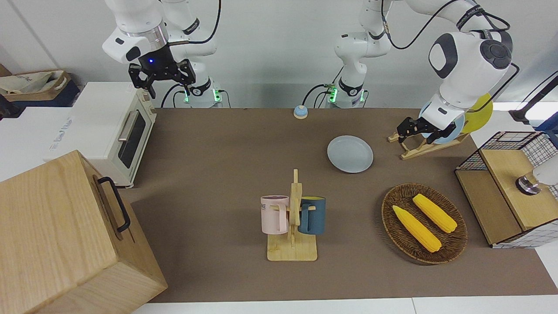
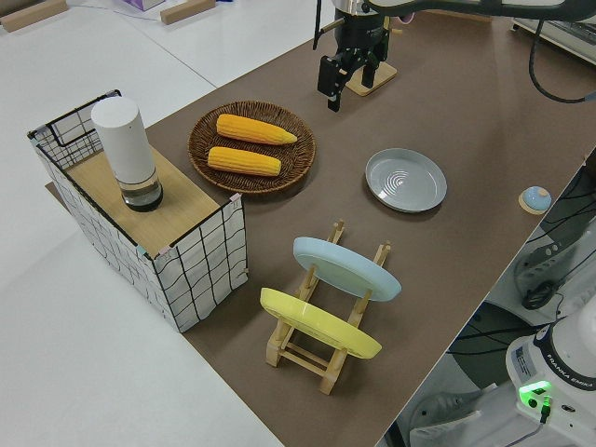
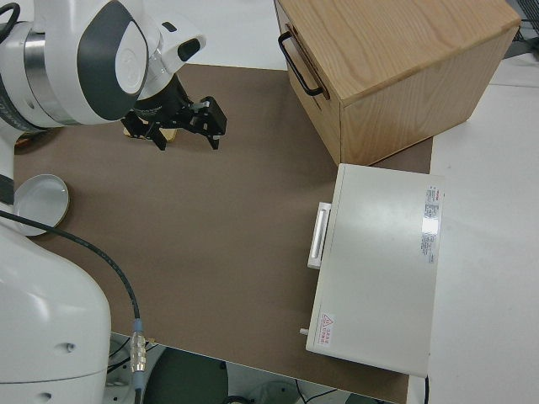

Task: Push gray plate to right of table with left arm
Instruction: 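Move the left gripper down beside the gray plate's edge nearest the robot, then lower the left gripper against the gray plate's rim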

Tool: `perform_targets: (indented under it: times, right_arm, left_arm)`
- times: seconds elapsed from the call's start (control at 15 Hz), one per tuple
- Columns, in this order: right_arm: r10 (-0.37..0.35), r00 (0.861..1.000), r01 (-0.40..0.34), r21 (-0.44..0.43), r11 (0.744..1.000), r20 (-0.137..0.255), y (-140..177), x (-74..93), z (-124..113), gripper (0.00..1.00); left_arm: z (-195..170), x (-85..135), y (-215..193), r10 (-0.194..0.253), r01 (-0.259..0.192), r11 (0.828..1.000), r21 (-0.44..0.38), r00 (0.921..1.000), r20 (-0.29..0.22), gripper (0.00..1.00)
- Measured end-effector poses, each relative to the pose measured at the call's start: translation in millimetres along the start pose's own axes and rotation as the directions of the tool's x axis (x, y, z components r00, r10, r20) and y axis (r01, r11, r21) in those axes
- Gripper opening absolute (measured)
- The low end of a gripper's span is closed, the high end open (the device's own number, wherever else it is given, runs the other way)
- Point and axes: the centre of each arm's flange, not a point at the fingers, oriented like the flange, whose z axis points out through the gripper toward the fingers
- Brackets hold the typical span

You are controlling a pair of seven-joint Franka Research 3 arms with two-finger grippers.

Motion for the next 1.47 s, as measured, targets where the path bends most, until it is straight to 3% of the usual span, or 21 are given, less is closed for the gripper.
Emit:
perform_targets:
  times: [0.27, 0.6, 1.07, 1.47]
  right_arm:
    - [0.0, 1.0, 0.0, 0.0, 1.0, 0.0, 0.0, 0.0, 0.0, 0.99]
    - [0.0, 1.0, 0.0, 0.0, 1.0, 0.0, 0.0, 0.0, 0.0, 0.99]
    - [0.0, 1.0, 0.0, 0.0, 1.0, 0.0, 0.0, 0.0, 0.0, 0.99]
    - [0.0, 1.0, 0.0, 0.0, 1.0, 0.0, 0.0, 0.0, 0.0, 0.99]
  left_arm:
    - [1.2, -0.5, 0.5, 0.001, -0.001, 1.0, -0.001, 1.0, 0.006, 1.0]
    - [26.2, -15.8, 1.5, -0.001, 0.001, 1.0, -0.006, 0.9979, 0.065, 1.0]
    - [105.5, -84.8, 5.9, -0.021, 0.02, 1.0, -0.008, 0.9996, -0.021, 1.0]
    - [173.1, -122.8, 22.2, -0.006, 0.006, 1.0, 0.007, 0.9965, -0.084, 1.0]
